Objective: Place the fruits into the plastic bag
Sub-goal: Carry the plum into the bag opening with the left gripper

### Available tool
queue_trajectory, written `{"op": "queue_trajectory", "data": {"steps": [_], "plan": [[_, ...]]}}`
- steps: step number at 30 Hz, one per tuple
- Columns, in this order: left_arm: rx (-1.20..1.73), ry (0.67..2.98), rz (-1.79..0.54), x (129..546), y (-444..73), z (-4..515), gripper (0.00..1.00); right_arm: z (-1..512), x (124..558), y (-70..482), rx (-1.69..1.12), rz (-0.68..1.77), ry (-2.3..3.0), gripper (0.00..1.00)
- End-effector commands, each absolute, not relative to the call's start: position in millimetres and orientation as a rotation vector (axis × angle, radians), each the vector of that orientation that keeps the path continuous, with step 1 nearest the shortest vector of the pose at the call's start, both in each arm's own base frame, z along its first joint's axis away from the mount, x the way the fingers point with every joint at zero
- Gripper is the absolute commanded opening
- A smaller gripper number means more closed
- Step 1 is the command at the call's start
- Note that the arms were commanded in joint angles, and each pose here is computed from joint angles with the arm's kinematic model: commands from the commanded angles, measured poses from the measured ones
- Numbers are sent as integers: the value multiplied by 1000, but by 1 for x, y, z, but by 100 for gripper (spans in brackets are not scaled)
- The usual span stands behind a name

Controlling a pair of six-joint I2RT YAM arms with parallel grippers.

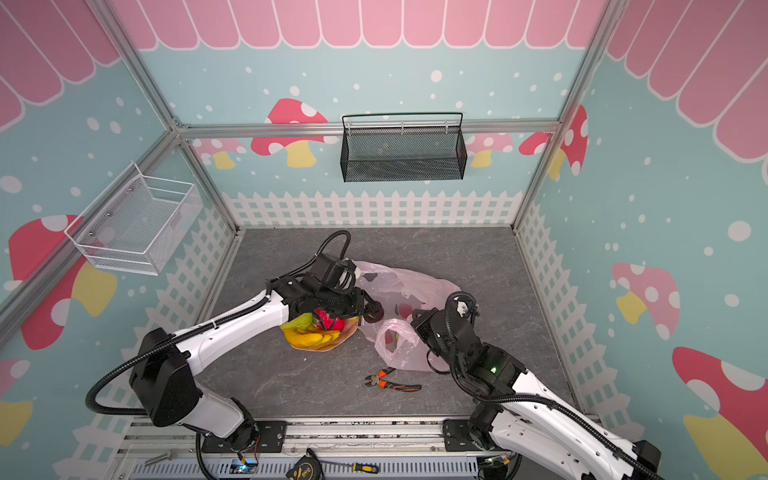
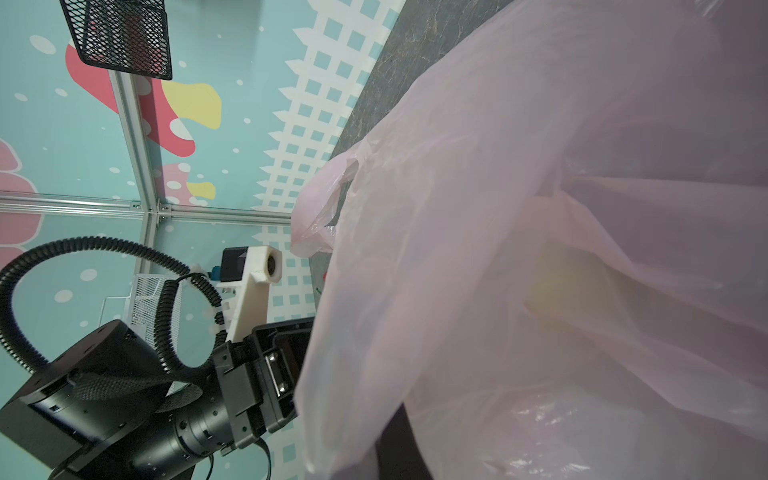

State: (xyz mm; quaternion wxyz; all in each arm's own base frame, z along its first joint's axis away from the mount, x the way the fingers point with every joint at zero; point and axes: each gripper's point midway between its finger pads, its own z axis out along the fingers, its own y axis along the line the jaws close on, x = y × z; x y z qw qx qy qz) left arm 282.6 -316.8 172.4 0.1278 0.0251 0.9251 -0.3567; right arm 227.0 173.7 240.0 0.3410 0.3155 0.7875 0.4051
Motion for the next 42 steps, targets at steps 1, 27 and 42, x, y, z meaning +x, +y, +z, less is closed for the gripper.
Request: {"op": "queue_trajectory", "data": {"steps": [1,27,42], "plan": [[41,2644,-1078,290,-333,172,41,248,229,176,822,1082,2029,0],[-58,2706,-1257,288,-410,122,54,238,229,176,848,1090,2027,0],[-21,2712,-1257,286,-410,131,92,236,232,177,851,1075,2030,0]]}}
